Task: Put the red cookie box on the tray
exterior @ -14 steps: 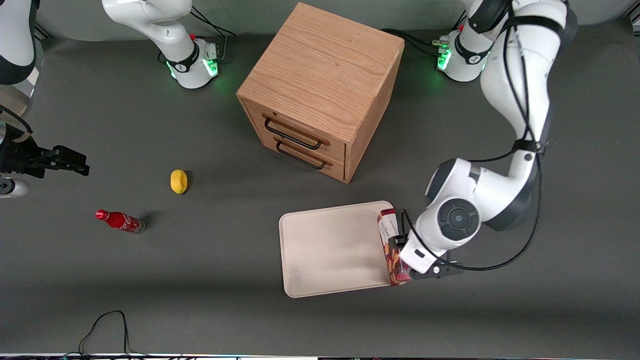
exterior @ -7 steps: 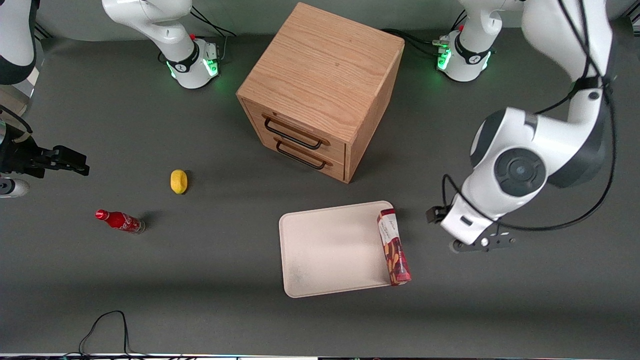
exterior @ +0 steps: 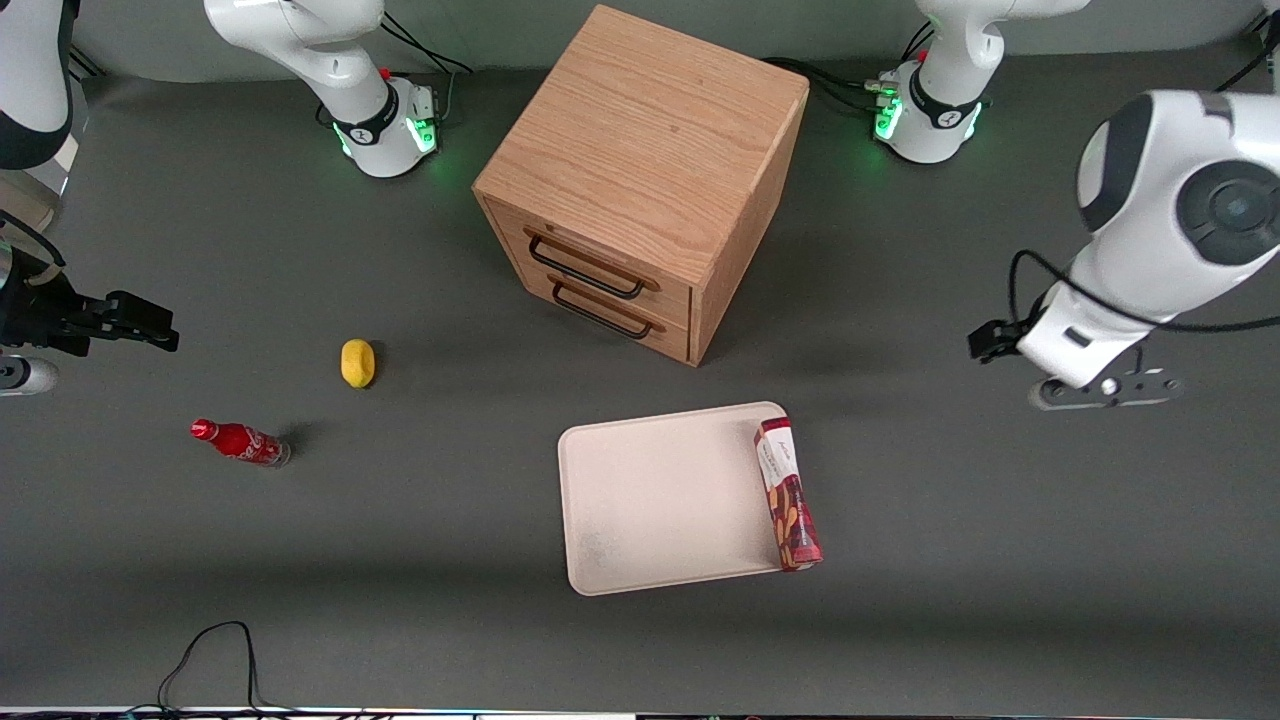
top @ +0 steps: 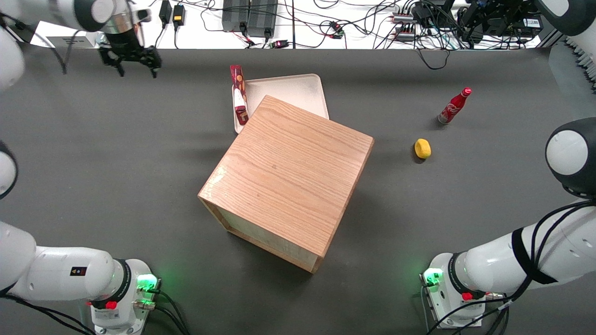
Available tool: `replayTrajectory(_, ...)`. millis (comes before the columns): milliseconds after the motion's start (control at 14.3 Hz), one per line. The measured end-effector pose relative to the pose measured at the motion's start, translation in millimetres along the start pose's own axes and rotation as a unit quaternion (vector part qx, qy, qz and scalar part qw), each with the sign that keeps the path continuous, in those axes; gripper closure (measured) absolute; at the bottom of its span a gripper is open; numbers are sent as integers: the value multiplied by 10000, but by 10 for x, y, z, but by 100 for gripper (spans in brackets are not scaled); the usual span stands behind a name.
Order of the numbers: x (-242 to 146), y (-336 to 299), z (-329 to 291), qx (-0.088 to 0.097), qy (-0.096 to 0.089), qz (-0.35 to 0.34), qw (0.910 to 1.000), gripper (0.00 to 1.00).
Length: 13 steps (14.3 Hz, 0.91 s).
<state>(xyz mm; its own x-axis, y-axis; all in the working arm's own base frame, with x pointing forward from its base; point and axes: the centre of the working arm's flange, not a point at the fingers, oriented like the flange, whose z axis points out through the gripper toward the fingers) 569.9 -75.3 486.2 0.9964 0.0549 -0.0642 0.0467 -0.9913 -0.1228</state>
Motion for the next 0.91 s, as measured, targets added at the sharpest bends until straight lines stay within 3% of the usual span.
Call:
replayTrajectory(210,-150,-316,-113,11,-2,-218,9998,0)
replayTrajectory(560,-341,-668,-519,-294,-115,-654,9974,0)
replayTrajectory(910,-329,-804,-832,-310,-56,-952,9950,0)
